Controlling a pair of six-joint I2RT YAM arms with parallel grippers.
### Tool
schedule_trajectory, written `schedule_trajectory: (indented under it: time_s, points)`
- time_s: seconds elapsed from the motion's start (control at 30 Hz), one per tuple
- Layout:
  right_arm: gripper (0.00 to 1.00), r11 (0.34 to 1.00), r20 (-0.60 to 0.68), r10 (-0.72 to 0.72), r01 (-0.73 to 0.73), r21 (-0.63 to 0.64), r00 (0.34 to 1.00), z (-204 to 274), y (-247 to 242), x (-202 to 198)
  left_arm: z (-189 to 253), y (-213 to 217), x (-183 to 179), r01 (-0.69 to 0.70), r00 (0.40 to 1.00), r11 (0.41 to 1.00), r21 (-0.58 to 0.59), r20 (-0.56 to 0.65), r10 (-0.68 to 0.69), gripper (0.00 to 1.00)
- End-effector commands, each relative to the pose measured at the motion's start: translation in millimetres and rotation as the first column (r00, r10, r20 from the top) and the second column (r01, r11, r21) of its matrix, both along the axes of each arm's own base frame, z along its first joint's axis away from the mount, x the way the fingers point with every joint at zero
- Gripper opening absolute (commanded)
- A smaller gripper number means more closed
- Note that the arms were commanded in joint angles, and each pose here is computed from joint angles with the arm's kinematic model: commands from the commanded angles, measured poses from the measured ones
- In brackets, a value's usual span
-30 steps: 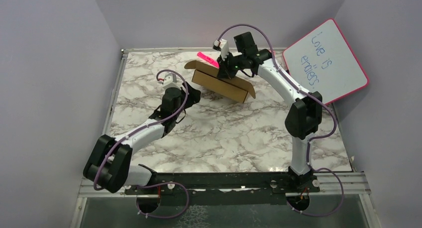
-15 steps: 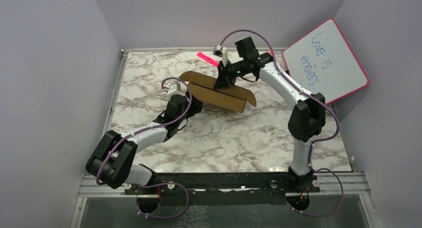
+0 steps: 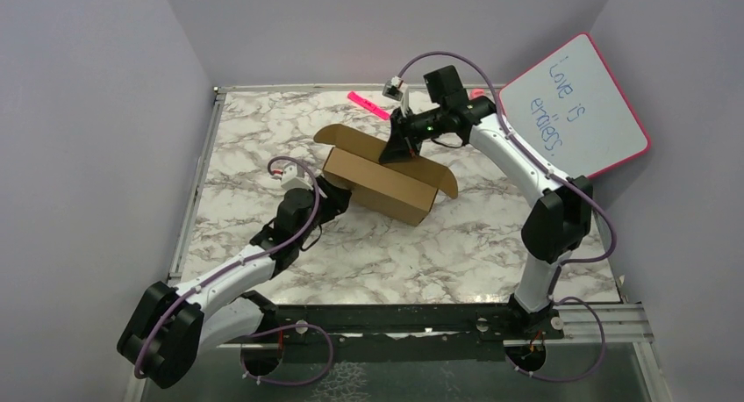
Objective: Fold the paper box
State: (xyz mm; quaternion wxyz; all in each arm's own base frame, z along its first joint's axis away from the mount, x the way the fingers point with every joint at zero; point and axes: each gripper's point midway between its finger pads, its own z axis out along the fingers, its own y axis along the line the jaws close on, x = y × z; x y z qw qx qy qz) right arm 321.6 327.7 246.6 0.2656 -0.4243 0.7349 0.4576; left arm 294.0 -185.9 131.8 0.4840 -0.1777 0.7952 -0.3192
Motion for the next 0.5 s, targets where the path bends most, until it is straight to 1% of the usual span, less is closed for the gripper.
schedule_trajectory:
  time_s: [0.0,0.1,0.2,0.27,0.4,0.47]
  points:
    - [0.08,1.0,-0.068,0.009,-0.01,-0.019,0.998,-15,4,2,-14,10,-8,-0.03,0.999,0.999,0.029,-0.041,0.031,0.62]
    - [0.08,0.999,-0.07,-0.004,0.002,-0.037,0.998,-22,7,10,-16,11,-11,-0.024,0.999,0.999,0.031,-0.048,0.026,0.62]
    - [0.11,0.999,-0.046,-0.01,0.007,-0.049,0.999,-23,8,15,-14,15,-11,-0.032,0.999,0.998,0.055,-0.039,0.034,0.62]
    - [0.17,0.998,-0.025,-0.024,0.022,-0.061,0.999,-22,6,18,-13,19,-11,-0.037,0.999,0.996,0.082,-0.032,0.04,0.63]
    - [0.34,0.995,0.019,-0.044,0.046,-0.087,0.999,-21,3,25,-7,25,-11,-0.049,0.999,0.992,0.119,-0.016,0.051,0.64]
    - [0.39,0.993,0.041,-0.063,0.067,-0.094,0.997,-18,1,29,-1,28,-11,-0.048,0.999,0.988,0.144,-0.005,0.05,0.65]
